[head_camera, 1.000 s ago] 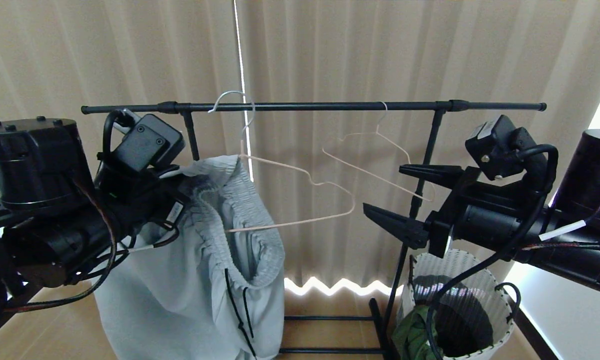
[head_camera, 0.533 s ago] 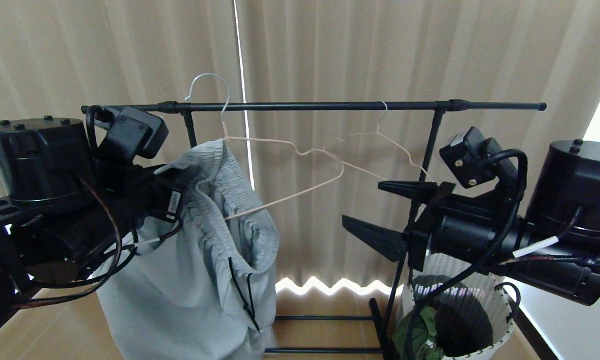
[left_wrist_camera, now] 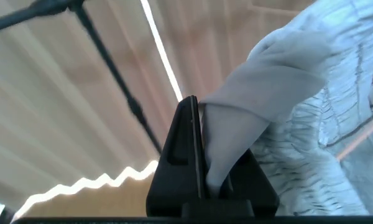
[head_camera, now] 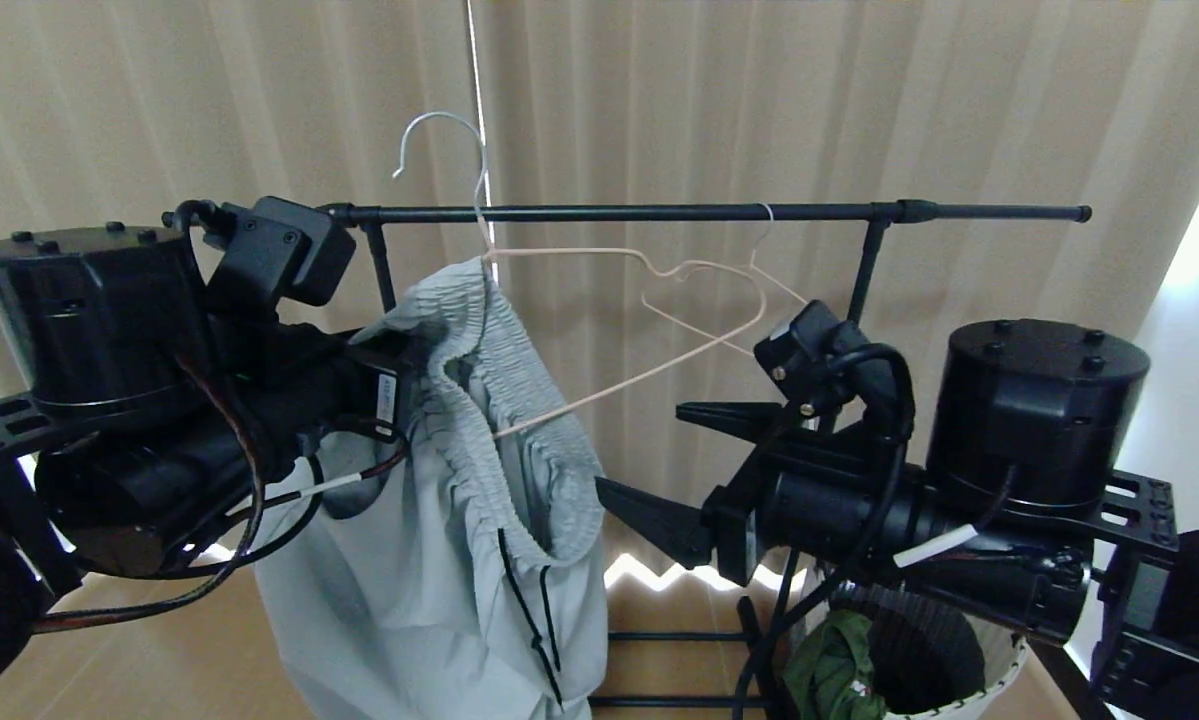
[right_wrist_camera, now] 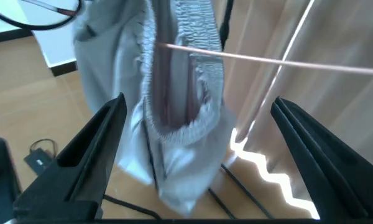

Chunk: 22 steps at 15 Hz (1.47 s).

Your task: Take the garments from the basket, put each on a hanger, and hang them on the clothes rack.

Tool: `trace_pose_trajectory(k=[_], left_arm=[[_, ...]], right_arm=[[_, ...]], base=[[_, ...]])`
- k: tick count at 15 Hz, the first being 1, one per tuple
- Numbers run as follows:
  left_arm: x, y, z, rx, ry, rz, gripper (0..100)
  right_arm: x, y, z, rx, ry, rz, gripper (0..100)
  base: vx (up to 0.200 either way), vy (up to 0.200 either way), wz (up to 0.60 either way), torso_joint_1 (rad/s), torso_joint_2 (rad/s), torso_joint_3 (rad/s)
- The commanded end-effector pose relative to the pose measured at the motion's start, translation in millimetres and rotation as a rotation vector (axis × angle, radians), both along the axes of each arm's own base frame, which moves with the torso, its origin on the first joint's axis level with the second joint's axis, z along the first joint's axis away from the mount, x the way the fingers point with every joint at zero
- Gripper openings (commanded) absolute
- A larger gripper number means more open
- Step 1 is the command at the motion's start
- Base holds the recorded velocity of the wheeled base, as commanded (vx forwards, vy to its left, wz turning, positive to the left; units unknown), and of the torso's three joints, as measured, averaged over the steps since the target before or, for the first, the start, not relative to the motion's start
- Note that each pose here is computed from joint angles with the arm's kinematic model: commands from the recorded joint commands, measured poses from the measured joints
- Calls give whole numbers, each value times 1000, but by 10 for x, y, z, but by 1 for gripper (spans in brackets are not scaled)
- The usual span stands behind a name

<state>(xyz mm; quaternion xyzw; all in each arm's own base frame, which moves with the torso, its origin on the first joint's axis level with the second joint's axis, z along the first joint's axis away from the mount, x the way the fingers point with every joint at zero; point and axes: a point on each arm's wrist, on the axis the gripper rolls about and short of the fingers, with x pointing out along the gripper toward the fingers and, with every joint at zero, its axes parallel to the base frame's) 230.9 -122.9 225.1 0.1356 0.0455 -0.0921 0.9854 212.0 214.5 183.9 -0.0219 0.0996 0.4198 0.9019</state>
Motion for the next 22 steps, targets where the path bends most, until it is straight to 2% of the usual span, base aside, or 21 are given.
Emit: trace_pose_trajectory(k=[1, 2, 4, 6, 8, 9, 13, 16, 18, 19, 20, 22], left_arm=[[-45, -40, 48, -13, -22, -23, 0], [-53, -59, 75, -30, -60, -31, 0], [-95, -115, 132, -59, -100, -87, 0], [-122, -123, 158, -67, -108, -136, 0], [-122, -119, 172, -69, -114, -135, 0], [-122, -119, 172, -69, -114, -135, 0], [-106, -101, 168, -50, -117, -127, 0], [-74, 9, 189, 59, -148, -86, 0], [-44, 157, 165, 153, -154, -30, 0], [-46, 175, 164, 163, -155, -23, 0], [-75, 256, 94, 209, -138, -3, 0], [-94, 306, 45, 234, -123, 10, 0]], right_arm=[[106, 113, -148, -35, 27, -24, 100], [162, 129, -213, -50, 29, -70, 100], [246, 139, -332, -49, 26, -93, 100], [319, 159, -424, -59, 27, -124, 100], [352, 128, -453, -67, 30, -153, 100], [347, 110, -453, -69, 31, -156, 0], [363, -34, -402, -62, 25, -197, 0], [485, -236, -328, -51, 6, -273, 0], [599, -434, -230, -29, -16, -342, 0], [606, -446, -221, -27, -18, -347, 0], [683, -567, -181, -17, -30, -392, 0], [752, -642, -129, -5, -45, -423, 0]], base=[[0, 0, 0, 0, 0, 0], [0, 0, 0, 0, 0, 0], [0, 0, 0, 0, 0, 0], [0, 0, 0, 0, 0, 0], [0, 0, 0, 0, 0, 0], [0, 0, 0, 0, 0, 0], [0, 0, 0, 0, 0, 0], [0, 0, 0, 0, 0, 0], [0, 0, 0, 0, 0, 0], [0, 0, 0, 0, 0, 0], [0, 0, 0, 0, 0, 0], [0, 0, 0, 0, 0, 0]])
